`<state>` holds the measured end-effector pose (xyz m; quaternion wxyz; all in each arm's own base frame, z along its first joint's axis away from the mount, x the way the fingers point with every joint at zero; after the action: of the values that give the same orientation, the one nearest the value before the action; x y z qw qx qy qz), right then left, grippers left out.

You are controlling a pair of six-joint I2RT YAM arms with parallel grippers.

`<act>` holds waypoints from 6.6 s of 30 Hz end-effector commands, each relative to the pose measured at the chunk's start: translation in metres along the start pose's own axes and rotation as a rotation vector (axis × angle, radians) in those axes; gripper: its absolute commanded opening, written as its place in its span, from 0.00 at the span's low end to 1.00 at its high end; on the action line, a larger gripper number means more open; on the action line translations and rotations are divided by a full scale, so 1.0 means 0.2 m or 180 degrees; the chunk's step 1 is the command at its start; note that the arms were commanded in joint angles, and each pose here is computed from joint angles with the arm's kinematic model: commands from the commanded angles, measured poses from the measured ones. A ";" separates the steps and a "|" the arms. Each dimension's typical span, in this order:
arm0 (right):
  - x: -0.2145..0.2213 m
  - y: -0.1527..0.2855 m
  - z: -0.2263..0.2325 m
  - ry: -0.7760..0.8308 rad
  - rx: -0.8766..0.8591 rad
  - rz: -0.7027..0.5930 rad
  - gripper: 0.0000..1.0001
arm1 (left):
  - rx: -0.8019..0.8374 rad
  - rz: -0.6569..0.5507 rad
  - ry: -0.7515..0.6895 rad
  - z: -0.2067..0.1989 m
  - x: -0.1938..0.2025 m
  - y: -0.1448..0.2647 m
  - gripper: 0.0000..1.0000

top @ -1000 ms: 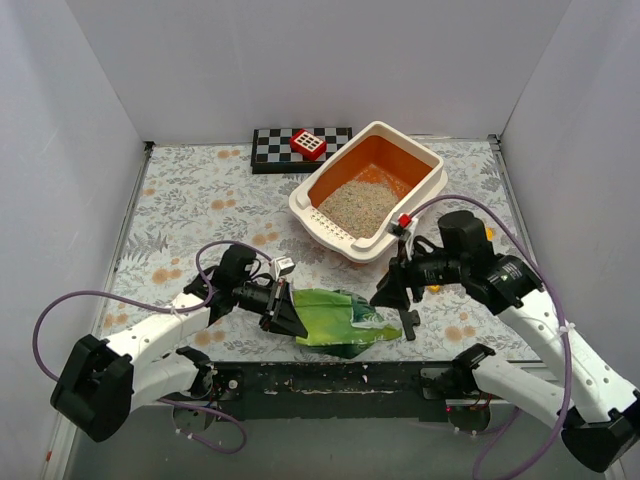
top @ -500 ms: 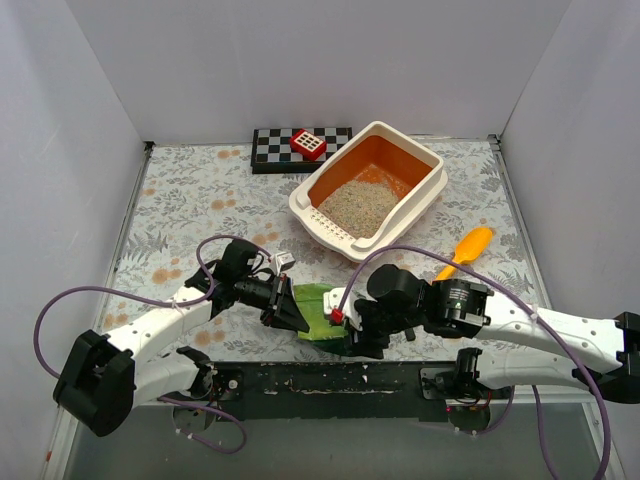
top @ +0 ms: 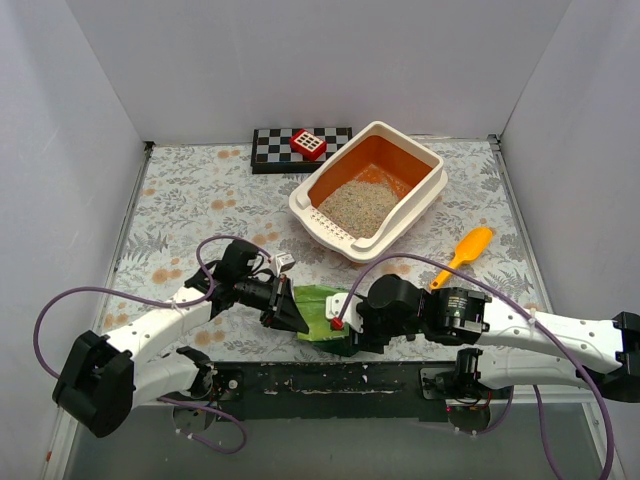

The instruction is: Fill the litter box with clean litter

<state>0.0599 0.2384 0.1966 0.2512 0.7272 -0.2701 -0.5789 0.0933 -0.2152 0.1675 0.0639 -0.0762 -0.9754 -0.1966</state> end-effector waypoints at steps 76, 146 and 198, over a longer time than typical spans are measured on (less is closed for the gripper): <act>0.12 0.04 -0.28 -0.1619 -0.0470 -0.0319 0.01 | -0.0917 -0.0757 -0.4355 -0.11 -0.37 -0.25 0.07; 0.12 -0.20 -0.38 0.0402 -0.0635 -0.0333 0.62 | -0.0758 -0.2181 -0.4622 -0.11 -0.18 0.12 0.00; 0.54 0.32 -0.39 -0.3897 0.1979 0.0598 0.61 | -0.0833 -0.2257 -0.4831 -0.09 -0.38 0.21 0.00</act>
<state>0.1649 0.1433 0.2185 -0.0842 0.3951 -0.5474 -0.7329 0.1727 -0.1954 0.1762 -0.6708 0.0879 -0.7022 -0.2217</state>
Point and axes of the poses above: each gripper's point midway between its finger pads, its own y axis back along the fingers, its own z axis along the line the jaws close on, x = y × z, the point moved 4 cm from there along y, back along the fingers, and after that the axes turned 4 degrees about y, right-handed, at the moved point
